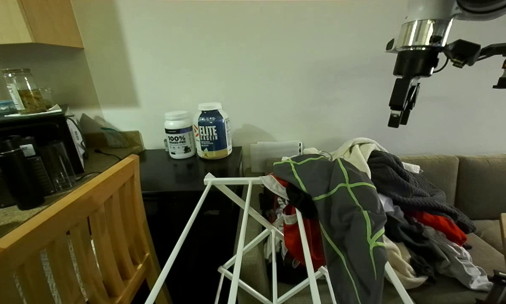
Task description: Pick up the cycling shorts and put them on the white stand
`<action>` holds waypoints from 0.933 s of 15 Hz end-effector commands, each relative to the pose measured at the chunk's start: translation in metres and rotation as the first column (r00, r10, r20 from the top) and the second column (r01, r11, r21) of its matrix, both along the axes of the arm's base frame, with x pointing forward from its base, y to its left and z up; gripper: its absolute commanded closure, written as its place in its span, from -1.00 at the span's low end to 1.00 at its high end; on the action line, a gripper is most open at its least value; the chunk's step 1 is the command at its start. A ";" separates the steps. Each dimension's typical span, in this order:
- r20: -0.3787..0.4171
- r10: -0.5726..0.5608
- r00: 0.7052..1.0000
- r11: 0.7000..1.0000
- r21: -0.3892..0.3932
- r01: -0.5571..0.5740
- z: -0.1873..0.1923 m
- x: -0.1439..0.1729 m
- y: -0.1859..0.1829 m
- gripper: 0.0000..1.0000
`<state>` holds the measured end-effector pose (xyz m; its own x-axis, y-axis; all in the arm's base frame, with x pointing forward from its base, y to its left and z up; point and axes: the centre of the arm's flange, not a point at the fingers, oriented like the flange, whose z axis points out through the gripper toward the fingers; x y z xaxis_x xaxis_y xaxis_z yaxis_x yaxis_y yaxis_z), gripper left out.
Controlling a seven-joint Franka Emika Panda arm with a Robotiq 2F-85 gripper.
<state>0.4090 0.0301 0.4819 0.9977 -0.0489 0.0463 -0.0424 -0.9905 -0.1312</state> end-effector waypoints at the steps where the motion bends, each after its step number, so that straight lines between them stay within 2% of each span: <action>1: -0.018 -0.014 1.000 0.999 0.029 0.014 -0.026 -0.009 0.006 -1.00; 6: -0.015 -0.024 1.000 0.992 0.120 0.026 -0.053 -0.003 0.015 -1.00; 14: 0.088 -0.144 0.986 0.973 0.192 0.125 -0.096 0.040 0.037 -1.00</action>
<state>0.4314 0.0579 0.4101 0.9825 -0.1584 0.0978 -0.1246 -0.9498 -0.2870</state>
